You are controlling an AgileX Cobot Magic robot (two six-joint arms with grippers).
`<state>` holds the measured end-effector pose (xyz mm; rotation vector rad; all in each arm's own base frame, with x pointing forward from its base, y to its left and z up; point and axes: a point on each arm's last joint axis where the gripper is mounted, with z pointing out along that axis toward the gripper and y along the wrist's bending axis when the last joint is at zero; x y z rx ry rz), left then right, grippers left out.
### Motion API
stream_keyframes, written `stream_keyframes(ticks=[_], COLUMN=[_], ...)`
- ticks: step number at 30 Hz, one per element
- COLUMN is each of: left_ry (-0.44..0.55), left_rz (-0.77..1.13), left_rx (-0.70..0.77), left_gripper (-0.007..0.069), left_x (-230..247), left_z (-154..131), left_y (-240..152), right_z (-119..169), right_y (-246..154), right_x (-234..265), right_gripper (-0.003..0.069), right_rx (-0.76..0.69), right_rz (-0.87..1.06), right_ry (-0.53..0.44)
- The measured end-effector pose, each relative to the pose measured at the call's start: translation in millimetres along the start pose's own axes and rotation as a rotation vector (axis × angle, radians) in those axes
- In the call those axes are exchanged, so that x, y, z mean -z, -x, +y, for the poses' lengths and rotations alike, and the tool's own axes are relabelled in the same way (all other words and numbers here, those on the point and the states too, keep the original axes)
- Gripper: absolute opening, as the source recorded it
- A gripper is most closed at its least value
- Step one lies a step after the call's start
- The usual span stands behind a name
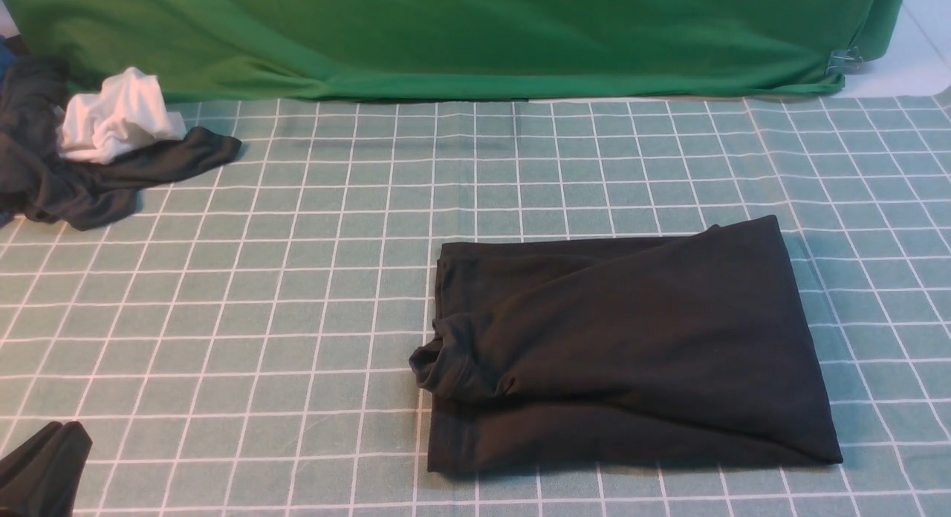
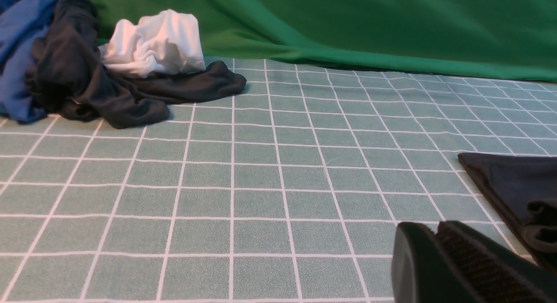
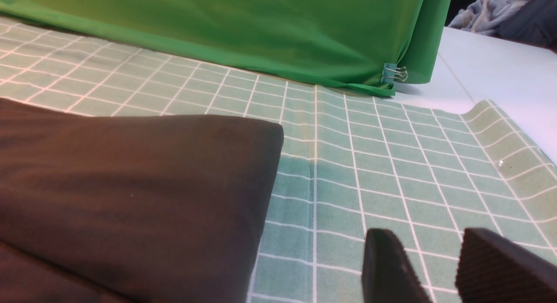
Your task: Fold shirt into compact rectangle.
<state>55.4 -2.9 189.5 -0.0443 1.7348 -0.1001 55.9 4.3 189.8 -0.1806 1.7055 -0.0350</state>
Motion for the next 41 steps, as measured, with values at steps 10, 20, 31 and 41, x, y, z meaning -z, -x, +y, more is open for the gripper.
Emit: stream_keyframes(ticks=[10,20,31,41], left_ry=[0.000,0.000,0.003,0.004], left_rz=[0.000,0.000,0.000,0.000], left_rx=[-0.002,-0.002,-0.012,-0.016], left_gripper=[0.0034,0.0034,0.0034,0.0034], left_x=[0.0,0.0,0.0,0.0], left_z=[0.0,0.0,0.3,0.4], left_y=[0.0,0.0,0.0,0.0], right_z=[0.0,0.0,0.0,0.0], right_y=[0.0,0.0,-0.1,-0.1], right_x=[0.0,0.0,0.0,0.0], right_gripper=[0.0239,0.0239,0.0239,0.0239], right_rx=[0.001,0.001,0.001,0.001], right_rz=[0.000,0.000,0.001,0.001], right_ry=[0.000,0.000,0.000,0.000])
